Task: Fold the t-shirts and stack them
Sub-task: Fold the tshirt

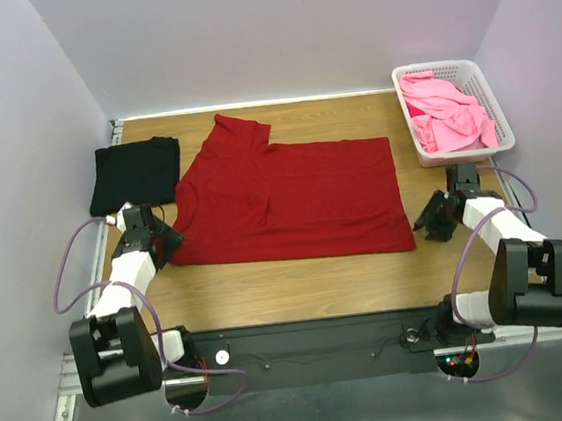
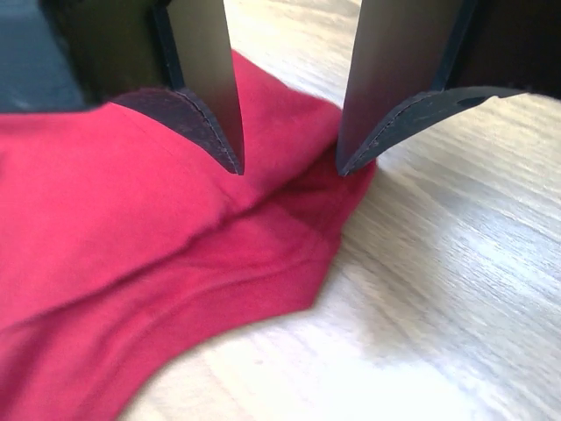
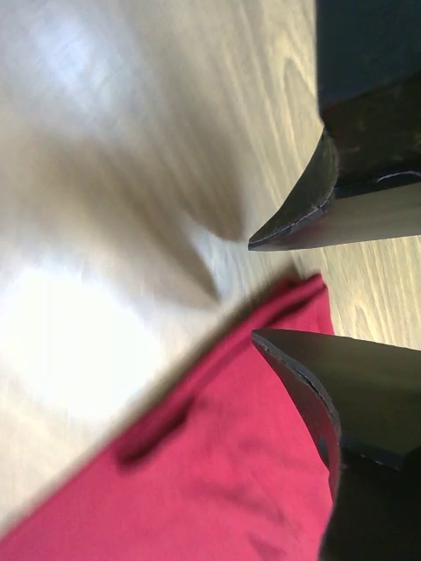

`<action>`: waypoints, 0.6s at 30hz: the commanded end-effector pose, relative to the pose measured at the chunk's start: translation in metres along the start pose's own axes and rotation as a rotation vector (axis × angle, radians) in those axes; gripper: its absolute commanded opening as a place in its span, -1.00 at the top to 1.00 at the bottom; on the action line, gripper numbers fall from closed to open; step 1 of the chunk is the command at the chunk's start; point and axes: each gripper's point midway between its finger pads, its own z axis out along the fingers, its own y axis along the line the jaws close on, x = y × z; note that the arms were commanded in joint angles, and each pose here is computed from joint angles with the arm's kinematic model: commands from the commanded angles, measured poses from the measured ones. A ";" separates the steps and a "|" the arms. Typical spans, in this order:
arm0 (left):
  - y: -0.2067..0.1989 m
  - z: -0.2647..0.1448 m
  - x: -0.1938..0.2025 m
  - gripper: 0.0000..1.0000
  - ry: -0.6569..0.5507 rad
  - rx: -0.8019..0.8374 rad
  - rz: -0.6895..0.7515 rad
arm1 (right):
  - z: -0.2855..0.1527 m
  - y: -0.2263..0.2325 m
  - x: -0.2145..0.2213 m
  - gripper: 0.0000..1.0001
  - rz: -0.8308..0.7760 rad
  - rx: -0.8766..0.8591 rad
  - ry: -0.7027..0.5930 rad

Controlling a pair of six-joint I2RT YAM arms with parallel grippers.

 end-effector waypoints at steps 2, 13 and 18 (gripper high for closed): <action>-0.053 -0.034 -0.025 -0.18 -0.093 0.127 0.101 | -0.026 0.056 -0.022 0.06 -0.185 -0.137 -0.072; -0.100 -0.016 -0.023 -0.19 -0.113 0.052 0.351 | -0.006 0.127 0.044 0.10 -0.487 -0.151 0.097; -0.088 0.008 -0.003 -0.17 -0.038 -0.002 0.364 | 0.017 0.104 0.061 0.10 -0.485 -0.063 0.171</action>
